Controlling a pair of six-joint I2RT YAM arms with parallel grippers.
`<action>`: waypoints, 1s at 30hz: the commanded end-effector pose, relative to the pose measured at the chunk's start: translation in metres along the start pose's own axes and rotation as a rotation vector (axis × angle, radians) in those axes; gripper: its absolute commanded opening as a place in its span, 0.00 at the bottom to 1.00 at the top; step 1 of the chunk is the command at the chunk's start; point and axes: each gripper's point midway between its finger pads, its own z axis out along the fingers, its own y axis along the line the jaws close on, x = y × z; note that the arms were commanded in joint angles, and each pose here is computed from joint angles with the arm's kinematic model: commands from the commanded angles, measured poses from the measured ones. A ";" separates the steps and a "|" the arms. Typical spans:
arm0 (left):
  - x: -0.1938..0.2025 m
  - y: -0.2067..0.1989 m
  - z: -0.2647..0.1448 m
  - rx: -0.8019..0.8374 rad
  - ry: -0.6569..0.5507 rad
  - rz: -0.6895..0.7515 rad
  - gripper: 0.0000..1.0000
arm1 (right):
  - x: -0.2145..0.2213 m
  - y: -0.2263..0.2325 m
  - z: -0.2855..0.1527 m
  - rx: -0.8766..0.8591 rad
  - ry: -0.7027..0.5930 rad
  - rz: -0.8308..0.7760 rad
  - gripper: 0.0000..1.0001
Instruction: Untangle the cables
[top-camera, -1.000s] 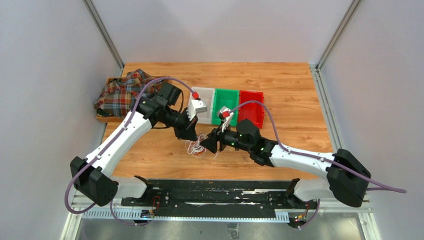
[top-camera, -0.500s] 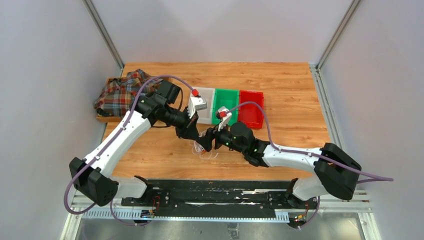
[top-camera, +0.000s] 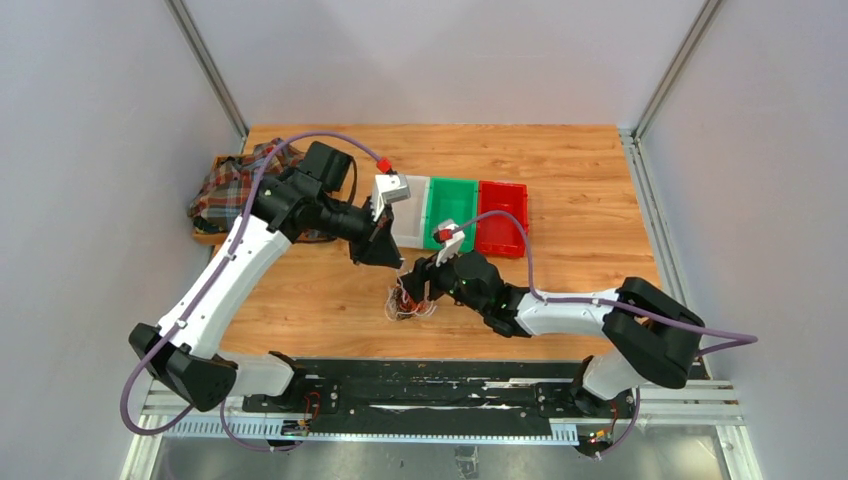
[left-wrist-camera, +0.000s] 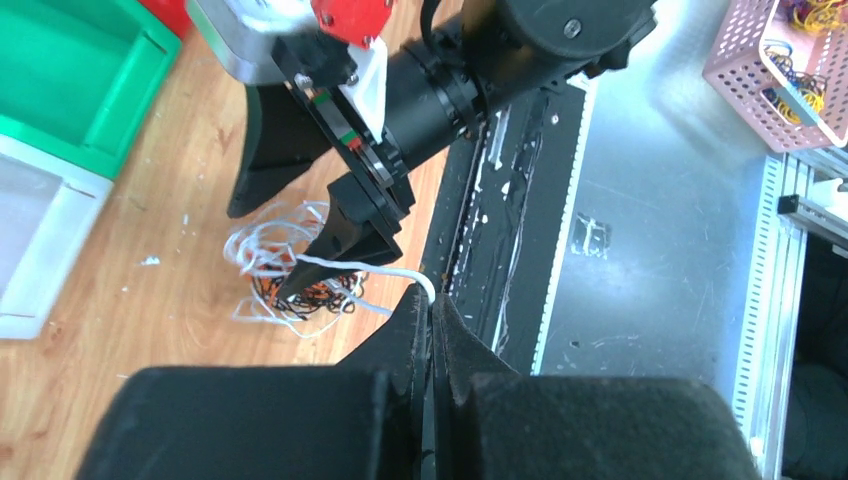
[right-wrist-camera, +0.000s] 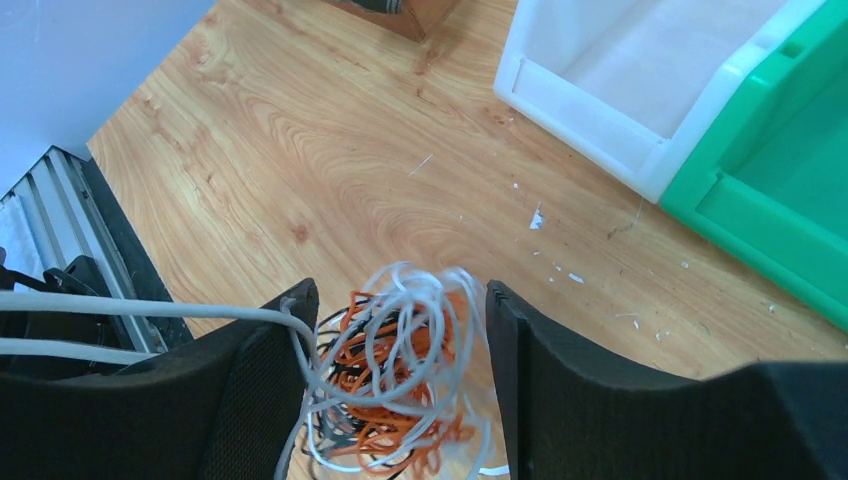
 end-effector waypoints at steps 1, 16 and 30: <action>-0.037 -0.026 -0.023 0.019 -0.087 0.060 0.00 | 0.038 -0.019 -0.006 0.067 0.067 0.004 0.61; -0.111 -0.047 -0.089 -0.198 -0.268 0.268 0.00 | 0.074 -0.038 -0.017 0.128 0.139 0.025 0.56; -0.185 -0.050 -0.177 -0.573 -0.498 0.402 0.00 | 0.102 -0.058 -0.043 0.184 0.183 0.038 0.62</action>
